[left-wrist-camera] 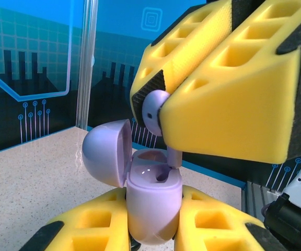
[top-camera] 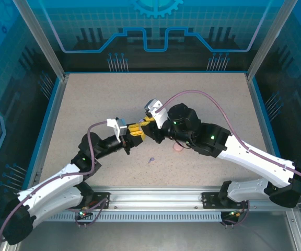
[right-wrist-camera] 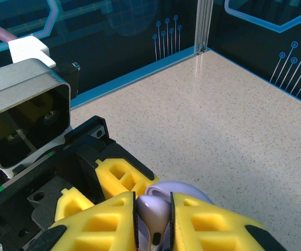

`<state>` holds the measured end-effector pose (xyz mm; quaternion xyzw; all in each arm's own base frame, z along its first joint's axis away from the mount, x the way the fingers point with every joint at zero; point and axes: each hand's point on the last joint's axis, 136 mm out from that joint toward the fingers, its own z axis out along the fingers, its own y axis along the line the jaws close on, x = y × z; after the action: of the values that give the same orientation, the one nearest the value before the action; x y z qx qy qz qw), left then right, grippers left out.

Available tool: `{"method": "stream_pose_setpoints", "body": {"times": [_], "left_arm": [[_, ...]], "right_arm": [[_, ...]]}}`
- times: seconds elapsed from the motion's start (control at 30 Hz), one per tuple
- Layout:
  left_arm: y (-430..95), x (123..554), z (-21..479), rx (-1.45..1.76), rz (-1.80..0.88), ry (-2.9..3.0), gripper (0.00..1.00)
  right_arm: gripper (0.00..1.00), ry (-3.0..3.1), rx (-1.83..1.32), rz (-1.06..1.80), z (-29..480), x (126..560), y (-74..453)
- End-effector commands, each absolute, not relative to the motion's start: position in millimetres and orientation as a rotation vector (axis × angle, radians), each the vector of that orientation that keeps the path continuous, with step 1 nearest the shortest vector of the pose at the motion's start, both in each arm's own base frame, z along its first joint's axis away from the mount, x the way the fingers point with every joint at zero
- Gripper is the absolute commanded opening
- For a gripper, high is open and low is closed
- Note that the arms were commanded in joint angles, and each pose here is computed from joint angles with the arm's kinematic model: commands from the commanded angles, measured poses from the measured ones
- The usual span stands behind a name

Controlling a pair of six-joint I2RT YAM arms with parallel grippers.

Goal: Insert wireless bluetooth earbuds into charging case

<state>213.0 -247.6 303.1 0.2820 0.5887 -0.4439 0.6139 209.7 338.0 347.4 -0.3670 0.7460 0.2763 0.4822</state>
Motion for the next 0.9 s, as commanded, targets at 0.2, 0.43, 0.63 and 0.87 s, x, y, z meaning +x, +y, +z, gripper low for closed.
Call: {"method": "stream_pose_setpoints", "body": {"times": [0.2,0.43,0.63,0.87], "left_arm": [[-248.7,212.2,309.1,0.625,-1.05,1.339,0.0],[-248.6,212.5,308.0,0.622,-1.052,1.344,0.0],[-248.6,212.5,309.1,0.614,-1.063,1.348,0.0],[-248.2,213.1,310.5,0.607,-1.064,1.348,0.0]], "right_arm": [[0.21,1.782,-0.89,0.66,353.2,210.8,341.6],[0.21,1.787,-0.874,0.643,350.0,214.3,340.8],[0.21,1.8,-0.884,0.64,345.2,214.3,342.4],[0.21,1.827,-0.899,0.645,337.4,211.4,341.7]]}}
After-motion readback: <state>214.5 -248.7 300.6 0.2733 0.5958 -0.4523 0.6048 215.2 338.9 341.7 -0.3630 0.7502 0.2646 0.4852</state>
